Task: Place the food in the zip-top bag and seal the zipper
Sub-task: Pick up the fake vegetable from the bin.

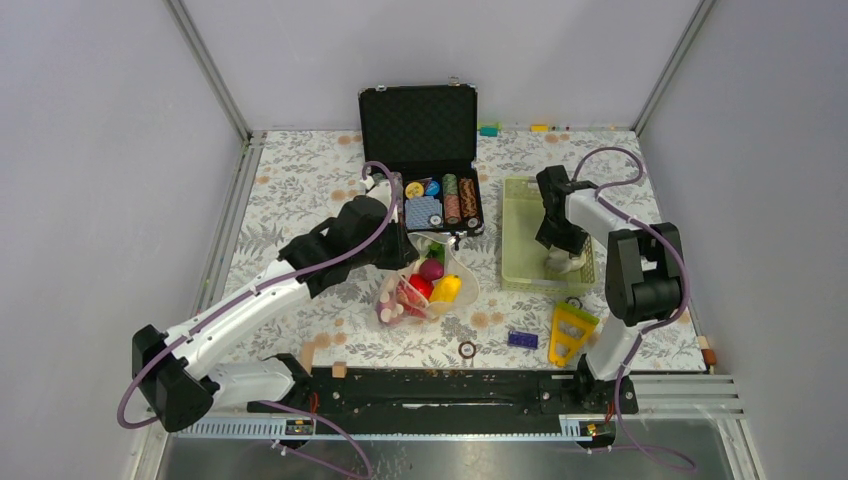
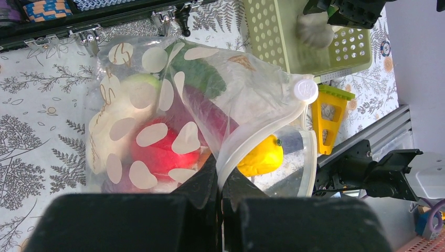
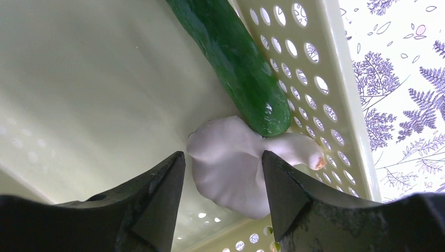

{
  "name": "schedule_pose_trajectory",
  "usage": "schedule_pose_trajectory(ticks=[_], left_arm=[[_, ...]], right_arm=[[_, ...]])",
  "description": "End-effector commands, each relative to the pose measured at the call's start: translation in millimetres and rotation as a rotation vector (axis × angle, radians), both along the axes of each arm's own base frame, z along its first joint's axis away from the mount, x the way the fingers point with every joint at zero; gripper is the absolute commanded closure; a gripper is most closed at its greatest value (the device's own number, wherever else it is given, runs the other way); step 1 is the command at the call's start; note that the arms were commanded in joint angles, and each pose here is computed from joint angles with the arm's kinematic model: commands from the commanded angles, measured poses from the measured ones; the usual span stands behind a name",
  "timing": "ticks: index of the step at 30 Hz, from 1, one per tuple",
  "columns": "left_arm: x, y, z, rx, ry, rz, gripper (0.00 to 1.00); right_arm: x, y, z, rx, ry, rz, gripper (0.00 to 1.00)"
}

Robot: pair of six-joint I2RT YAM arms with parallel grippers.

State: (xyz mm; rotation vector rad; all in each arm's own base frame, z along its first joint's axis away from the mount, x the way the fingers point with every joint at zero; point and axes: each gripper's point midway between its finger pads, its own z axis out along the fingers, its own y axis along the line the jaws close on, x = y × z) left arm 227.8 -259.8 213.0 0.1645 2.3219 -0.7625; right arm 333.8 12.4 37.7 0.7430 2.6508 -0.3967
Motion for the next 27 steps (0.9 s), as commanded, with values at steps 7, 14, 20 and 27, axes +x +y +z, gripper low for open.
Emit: schedule_pose_trajectory(ticks=[7, 14, 20, 27], left_arm=[[11.2, -14.2, 23.3, -0.069, -0.051, -0.014, 1.00], [11.7, -12.6, 24.5, -0.067, -0.058, -0.009, 1.00], [12.0, -12.6, 24.0, -0.064, -0.059, -0.010, 1.00], [12.3, -13.3, 23.8, -0.062, -0.058, -0.015, 1.00]], right_arm=[[-16.4, 2.3, -7.3, 0.029, 0.108, 0.078, 0.39], [5.7, 61.2, 6.7, 0.335, -0.060, 0.281, 0.46], [4.6, 54.9, 26.8, 0.302, -0.132, 0.295, 0.46], [-22.7, 43.3, 23.1, 0.263, -0.058, 0.226, 0.45]])
